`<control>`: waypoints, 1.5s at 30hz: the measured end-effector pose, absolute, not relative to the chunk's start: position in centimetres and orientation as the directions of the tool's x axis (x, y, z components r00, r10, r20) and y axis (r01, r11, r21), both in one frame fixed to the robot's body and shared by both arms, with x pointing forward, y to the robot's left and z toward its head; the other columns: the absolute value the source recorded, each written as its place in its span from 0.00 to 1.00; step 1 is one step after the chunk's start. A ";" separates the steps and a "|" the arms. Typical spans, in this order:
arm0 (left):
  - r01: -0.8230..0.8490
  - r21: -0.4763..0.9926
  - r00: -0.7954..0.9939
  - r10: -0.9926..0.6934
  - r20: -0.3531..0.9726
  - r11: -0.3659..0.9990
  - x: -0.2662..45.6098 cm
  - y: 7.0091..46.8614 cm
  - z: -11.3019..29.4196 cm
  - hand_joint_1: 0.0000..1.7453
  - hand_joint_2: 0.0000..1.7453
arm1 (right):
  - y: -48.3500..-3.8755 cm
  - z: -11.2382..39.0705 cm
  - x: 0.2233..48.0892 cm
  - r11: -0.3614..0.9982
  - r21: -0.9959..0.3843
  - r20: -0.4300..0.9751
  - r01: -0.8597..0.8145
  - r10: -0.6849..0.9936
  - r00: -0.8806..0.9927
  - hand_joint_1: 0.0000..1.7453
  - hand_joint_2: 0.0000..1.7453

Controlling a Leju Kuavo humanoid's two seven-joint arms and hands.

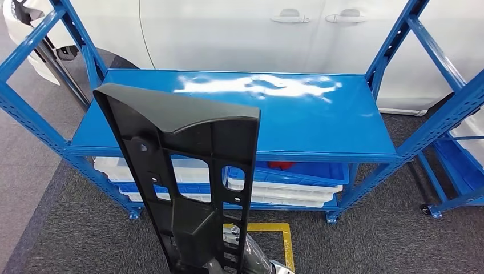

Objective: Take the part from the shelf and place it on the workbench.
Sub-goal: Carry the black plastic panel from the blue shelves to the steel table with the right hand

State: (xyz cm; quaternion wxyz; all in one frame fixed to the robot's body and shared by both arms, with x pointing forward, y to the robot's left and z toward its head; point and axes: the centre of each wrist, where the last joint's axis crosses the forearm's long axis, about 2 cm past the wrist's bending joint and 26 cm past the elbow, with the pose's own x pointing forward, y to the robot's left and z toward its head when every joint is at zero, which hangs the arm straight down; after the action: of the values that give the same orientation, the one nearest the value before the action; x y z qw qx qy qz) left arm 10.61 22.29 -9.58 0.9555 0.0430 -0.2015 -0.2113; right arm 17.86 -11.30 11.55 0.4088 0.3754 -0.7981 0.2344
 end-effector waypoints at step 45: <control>0.424 0.158 0.805 -0.450 0.385 0.892 11.3 22.0 -9.4 0.00 1.00 | -12.2 11.4 17.7 0.616 -0.085 0.832 -0.783 -0.389 -0.396 1.00 1.00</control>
State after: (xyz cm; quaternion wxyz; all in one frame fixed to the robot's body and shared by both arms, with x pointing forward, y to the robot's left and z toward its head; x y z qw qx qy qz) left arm 11.26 21.97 -9.39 0.9496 0.0319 -0.2106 -0.2301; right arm 17.73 -12.16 11.39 0.4096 0.3661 -0.8002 0.2405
